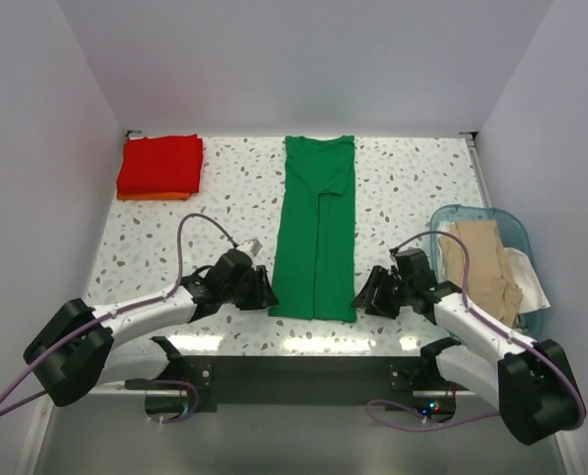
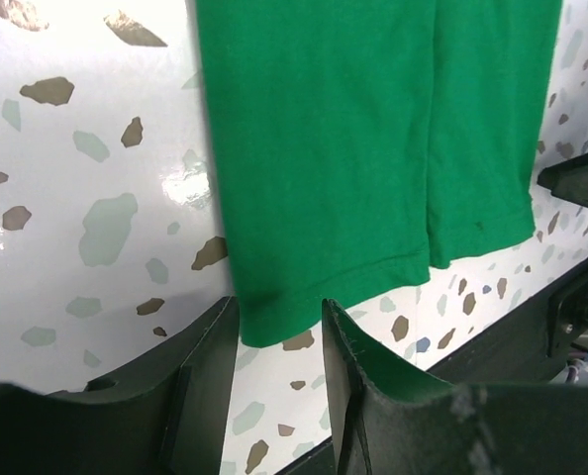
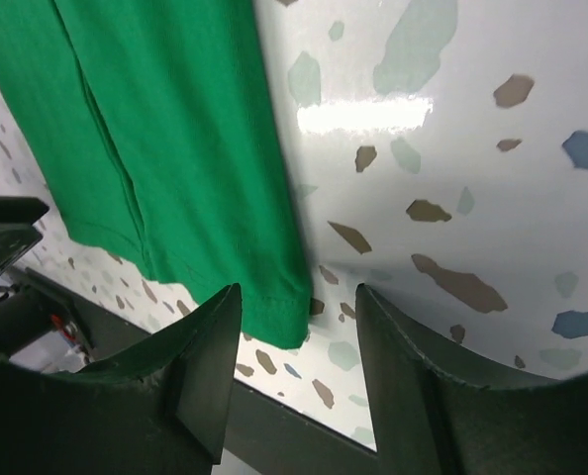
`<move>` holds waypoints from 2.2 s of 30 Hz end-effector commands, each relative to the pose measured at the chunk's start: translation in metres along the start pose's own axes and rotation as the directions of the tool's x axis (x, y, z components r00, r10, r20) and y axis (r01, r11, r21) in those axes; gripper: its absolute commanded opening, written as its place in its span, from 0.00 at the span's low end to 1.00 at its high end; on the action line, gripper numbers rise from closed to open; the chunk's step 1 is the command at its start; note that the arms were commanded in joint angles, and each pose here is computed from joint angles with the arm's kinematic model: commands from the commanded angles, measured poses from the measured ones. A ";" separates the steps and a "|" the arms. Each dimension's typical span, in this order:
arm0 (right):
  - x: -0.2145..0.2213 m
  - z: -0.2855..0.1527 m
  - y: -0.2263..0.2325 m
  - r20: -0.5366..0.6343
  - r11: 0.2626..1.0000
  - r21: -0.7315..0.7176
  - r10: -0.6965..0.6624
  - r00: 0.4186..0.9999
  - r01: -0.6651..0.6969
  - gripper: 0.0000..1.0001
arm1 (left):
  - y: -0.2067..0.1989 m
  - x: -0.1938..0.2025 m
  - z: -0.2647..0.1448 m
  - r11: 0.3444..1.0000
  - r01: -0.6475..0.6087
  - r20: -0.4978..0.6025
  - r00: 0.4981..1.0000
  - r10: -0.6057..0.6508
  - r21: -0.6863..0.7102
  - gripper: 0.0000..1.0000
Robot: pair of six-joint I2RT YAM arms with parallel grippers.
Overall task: Fold and stack the t-shirts
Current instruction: Fold the tshirt
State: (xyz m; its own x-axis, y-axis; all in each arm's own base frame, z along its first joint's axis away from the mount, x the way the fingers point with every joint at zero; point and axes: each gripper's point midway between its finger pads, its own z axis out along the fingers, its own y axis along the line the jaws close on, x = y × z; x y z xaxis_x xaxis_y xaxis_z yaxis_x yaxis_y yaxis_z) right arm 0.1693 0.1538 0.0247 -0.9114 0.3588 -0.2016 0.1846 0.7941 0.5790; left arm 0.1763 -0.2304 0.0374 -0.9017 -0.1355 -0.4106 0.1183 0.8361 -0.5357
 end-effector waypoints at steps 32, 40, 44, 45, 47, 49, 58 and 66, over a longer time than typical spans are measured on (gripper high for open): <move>0.059 0.011 -0.031 -0.206 0.996 0.026 0.084 0.975 -0.080 0.08 | 0.014 0.049 0.010 1.000 0.028 -0.136 0.990 -0.028 -0.001 0.00; 0.082 -0.009 -0.031 -0.249 0.999 -0.011 0.033 0.968 -0.037 0.00 | 0.000 0.063 -0.005 0.998 0.022 -0.156 0.988 -0.014 0.050 0.00; 0.063 -0.026 -0.017 -0.160 0.999 -0.022 -0.041 0.986 0.038 0.01 | -0.016 0.047 -0.013 0.996 -0.013 -0.103 0.994 0.022 0.085 0.00; 0.057 -0.028 -0.013 -0.137 0.998 -0.021 -0.054 0.989 0.052 0.01 | -0.020 0.041 -0.014 0.996 -0.022 -0.087 0.996 0.030 0.091 0.00; 0.035 -0.034 0.002 -0.074 0.995 -0.027 -0.096 0.993 0.094 0.01 | -0.034 0.024 -0.015 0.994 -0.051 -0.051 0.997 0.057 0.101 0.00; 0.011 -0.042 0.021 -0.014 0.989 -0.035 -0.147 0.989 0.146 0.01 | -0.044 0.005 -0.014 0.994 -0.070 -0.016 0.997 0.072 0.082 0.00; -0.083 -0.030 0.084 0.171 0.979 -0.023 -0.194 0.966 0.201 0.00 | -0.067 -0.067 0.010 0.996 -0.051 0.070 0.997 0.046 0.073 0.00; -0.141 0.006 0.107 0.229 0.982 0.029 -0.188 0.955 0.186 0.00 | -0.070 -0.132 0.043 0.998 0.030 0.149 0.988 -0.037 0.049 0.00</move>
State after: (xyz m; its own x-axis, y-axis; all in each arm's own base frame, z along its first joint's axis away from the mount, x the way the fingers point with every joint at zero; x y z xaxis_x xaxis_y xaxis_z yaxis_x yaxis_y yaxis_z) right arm 0.2729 0.1845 0.0841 -0.8927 0.2736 -0.3581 0.0609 0.8606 0.5057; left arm 0.2662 -0.2773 0.0685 -0.8865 -0.2030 -0.4158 0.0696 0.8299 -0.5536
